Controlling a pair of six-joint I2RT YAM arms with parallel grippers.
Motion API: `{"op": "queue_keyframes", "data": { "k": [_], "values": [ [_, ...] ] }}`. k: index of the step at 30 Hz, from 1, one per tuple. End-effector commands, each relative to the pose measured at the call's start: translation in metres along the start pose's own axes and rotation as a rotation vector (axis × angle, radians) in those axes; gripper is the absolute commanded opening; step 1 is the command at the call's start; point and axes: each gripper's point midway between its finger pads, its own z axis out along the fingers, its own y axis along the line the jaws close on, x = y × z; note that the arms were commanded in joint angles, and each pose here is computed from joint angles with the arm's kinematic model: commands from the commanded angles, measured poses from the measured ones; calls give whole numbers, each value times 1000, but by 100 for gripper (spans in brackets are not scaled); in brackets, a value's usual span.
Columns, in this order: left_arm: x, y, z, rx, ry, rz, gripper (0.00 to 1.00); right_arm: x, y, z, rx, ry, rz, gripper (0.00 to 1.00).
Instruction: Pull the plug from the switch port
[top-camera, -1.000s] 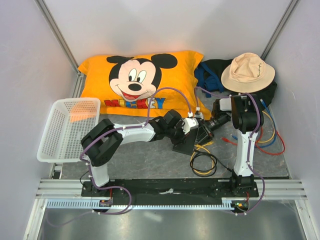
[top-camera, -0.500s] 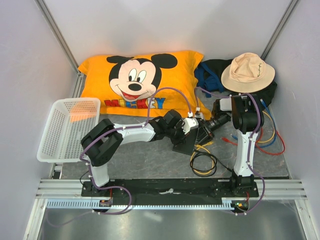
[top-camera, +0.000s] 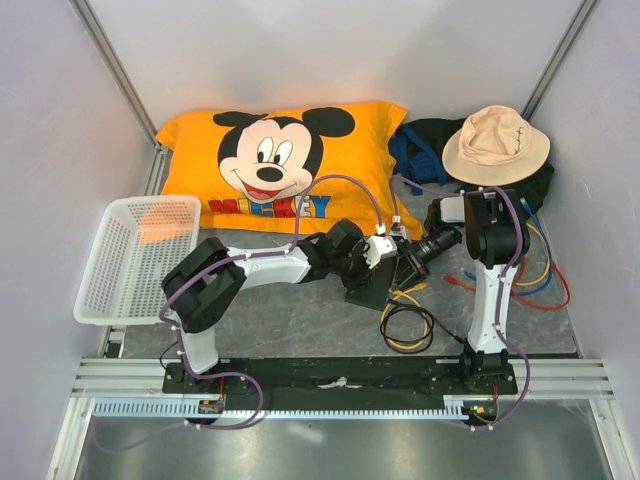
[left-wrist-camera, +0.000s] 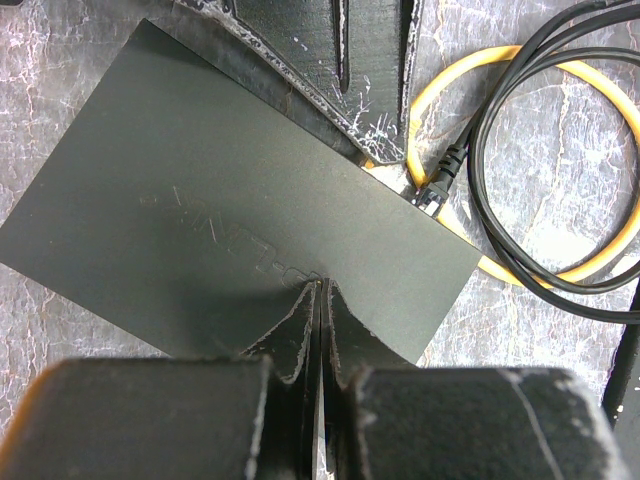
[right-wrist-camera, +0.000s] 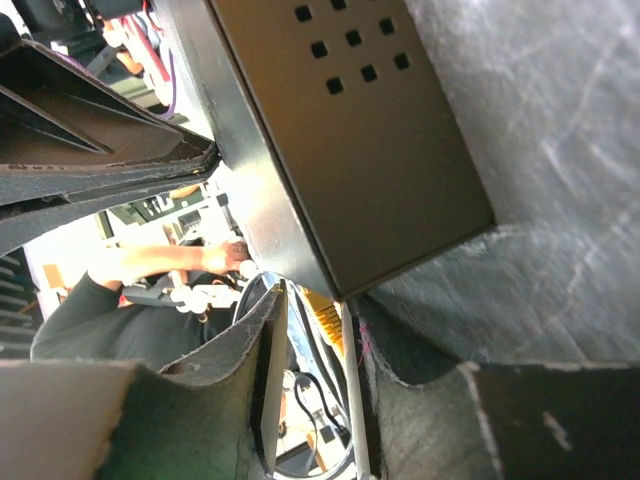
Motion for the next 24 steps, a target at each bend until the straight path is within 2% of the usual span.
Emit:
{"op": "queue_keyframes", "data": {
  "k": [1,8,11,13,14,16,24],
  "values": [
    [101,7,0,-42,318,-31,2,10,-38,3,157,42,55,36],
    [102,7,1,-42,318,-29,2,9,-38,5,181,49,45,30],
    [102,7,0,-43,318,-32,2,9,-39,6,193,46,43,24],
    [102,7,0,-43,319,-34,2,10,-39,6,210,53,44,16],
    [102,7,0,-42,319,-33,2,9,-39,6,212,52,45,7],
    [103,6,0,-42,319,-36,2,12,-42,3,234,63,49,0],
    [104,4,0,-30,334,-43,2,39,-38,-16,253,199,18,0]
  ]
}}
